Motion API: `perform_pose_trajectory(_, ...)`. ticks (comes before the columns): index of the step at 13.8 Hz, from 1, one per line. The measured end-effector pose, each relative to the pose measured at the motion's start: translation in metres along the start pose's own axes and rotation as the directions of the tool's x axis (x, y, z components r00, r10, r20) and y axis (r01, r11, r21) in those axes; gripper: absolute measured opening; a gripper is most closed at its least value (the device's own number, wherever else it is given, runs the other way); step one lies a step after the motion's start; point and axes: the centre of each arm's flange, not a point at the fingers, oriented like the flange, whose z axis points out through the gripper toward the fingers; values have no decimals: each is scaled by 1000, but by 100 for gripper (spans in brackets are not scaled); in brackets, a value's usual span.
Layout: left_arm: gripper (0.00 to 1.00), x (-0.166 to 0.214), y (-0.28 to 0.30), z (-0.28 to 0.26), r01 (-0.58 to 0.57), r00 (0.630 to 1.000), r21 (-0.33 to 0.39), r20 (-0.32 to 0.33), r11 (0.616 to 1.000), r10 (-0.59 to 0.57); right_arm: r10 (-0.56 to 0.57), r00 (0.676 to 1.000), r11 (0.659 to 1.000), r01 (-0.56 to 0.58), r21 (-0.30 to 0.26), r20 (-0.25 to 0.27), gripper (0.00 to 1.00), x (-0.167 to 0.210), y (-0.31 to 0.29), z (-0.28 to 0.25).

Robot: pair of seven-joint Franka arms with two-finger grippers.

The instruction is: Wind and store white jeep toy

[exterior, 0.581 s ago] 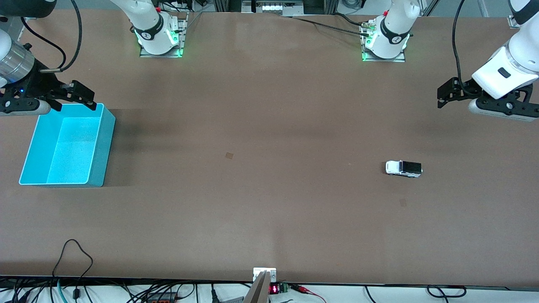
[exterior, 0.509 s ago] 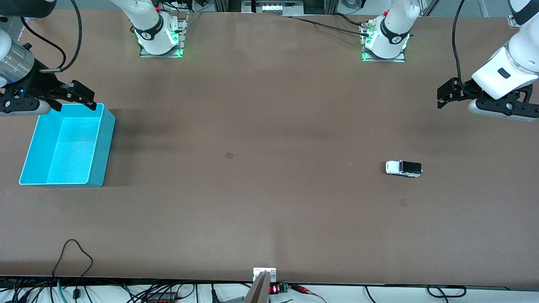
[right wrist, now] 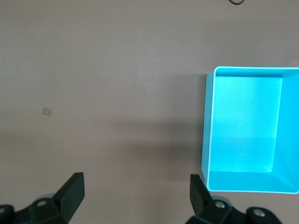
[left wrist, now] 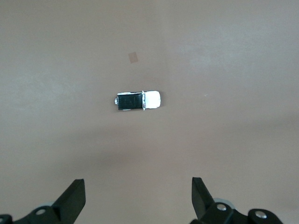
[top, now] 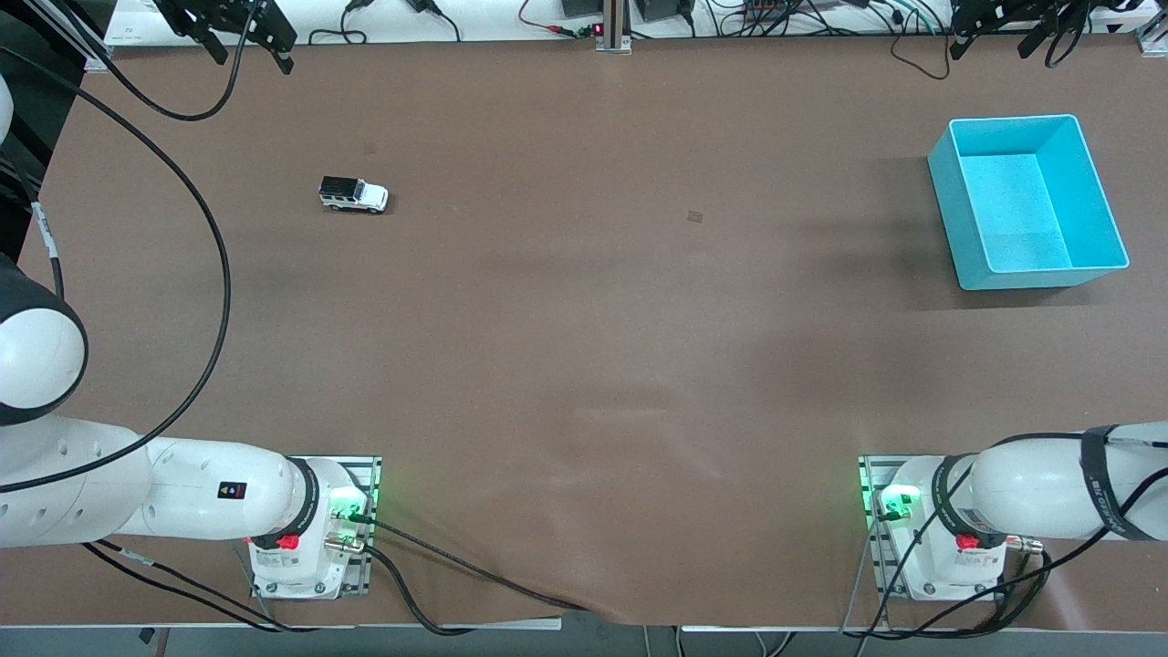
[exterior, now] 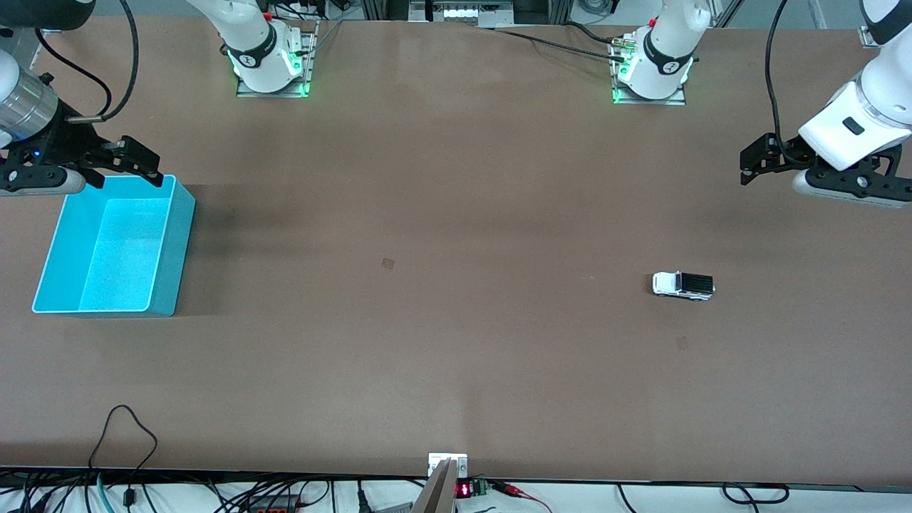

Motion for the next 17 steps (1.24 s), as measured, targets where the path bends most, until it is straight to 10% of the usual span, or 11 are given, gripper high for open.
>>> perform_pose_trajectory(6,100,-1,2,26,-15,993,-13,119,1000,16,0,1000,1000,0,0,0,100,0,0,0)
perform_pose_trajectory(11,100,18,-8,78,-262,941,-82,199,961,274,0,1000,1000,0,0,0,100,0,0,0)
perform_pose_trajectory(17,100,52,-30,149,-676,704,-173,135,716,697,0,1000,1000,0,0,0,100,0,0,0)
